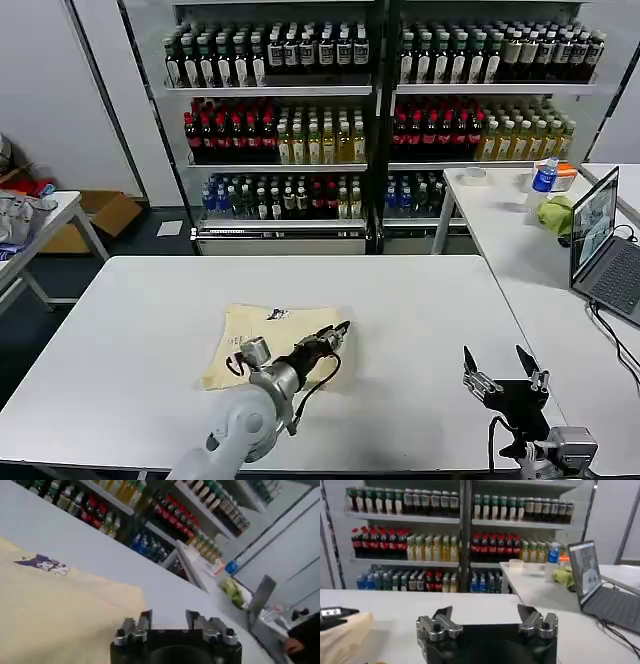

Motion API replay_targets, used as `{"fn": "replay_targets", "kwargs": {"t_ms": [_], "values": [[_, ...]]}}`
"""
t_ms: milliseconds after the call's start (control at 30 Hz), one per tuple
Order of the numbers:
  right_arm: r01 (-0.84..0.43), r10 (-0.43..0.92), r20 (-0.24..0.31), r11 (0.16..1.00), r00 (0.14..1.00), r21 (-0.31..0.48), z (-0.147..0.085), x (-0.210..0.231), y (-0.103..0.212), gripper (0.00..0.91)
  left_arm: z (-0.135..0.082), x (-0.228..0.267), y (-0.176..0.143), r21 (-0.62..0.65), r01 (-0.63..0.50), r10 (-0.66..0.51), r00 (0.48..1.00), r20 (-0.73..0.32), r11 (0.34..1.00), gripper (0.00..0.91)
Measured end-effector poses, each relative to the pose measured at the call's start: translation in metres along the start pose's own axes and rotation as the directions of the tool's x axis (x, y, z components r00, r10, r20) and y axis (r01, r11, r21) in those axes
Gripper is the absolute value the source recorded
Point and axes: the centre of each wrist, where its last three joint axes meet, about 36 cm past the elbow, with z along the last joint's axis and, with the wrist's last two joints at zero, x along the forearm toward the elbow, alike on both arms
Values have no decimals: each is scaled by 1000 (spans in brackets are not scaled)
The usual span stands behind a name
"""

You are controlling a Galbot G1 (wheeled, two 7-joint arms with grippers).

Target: Fold and organize the clothes.

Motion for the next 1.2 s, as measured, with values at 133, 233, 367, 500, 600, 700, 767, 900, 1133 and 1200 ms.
{"fn": "replay_targets", "kwargs": {"t_ms": [133, 233, 367, 500, 600, 700, 767, 900, 1133, 1200], "values": [[15, -15, 0, 1000, 1000, 2, 1, -3, 1, 907, -5, 20, 4, 22, -19, 18, 999, 36, 1000, 907], [31, -31, -5, 999, 999, -10, 3, -8, 3, 907, -12, 39, 14, 6, 0, 0, 996, 84, 1000, 907], [62, -64, -24, 996, 998, -62, 5, -18, 10, 907, -19, 71, 32, -61, 80, -69, 984, 161, 995, 907], [110, -119, -53, 982, 991, -152, 9, -34, 23, 907, -26, 104, 46, -112, 168, -137, 961, 242, 979, 907], [148, -169, -74, 961, 983, -235, 10, -51, 34, 907, -28, 124, 57, -140, 234, -186, 939, 291, 962, 907], [184, -223, -87, 928, 971, -322, 11, -69, 46, 907, -29, 142, 63, -167, 284, -219, 919, 327, 944, 907], [205, -258, -95, 904, 961, -376, 11, -81, 55, 907, -30, 151, 65, -181, 312, -237, 908, 344, 933, 907], [234, -323, -119, 851, 939, -470, 15, -105, 73, 907, -29, 164, 67, -199, 349, -260, 893, 367, 916, 907], [262, -423, -135, 750, 896, -607, 22, -144, 106, 907, -30, 178, 71, -221, 394, -289, 874, 391, 892, 907], [264, -442, -134, 723, 887, -638, 24, -155, 114, 907, -30, 181, 72, -225, 402, -293, 870, 396, 888, 907]]}}
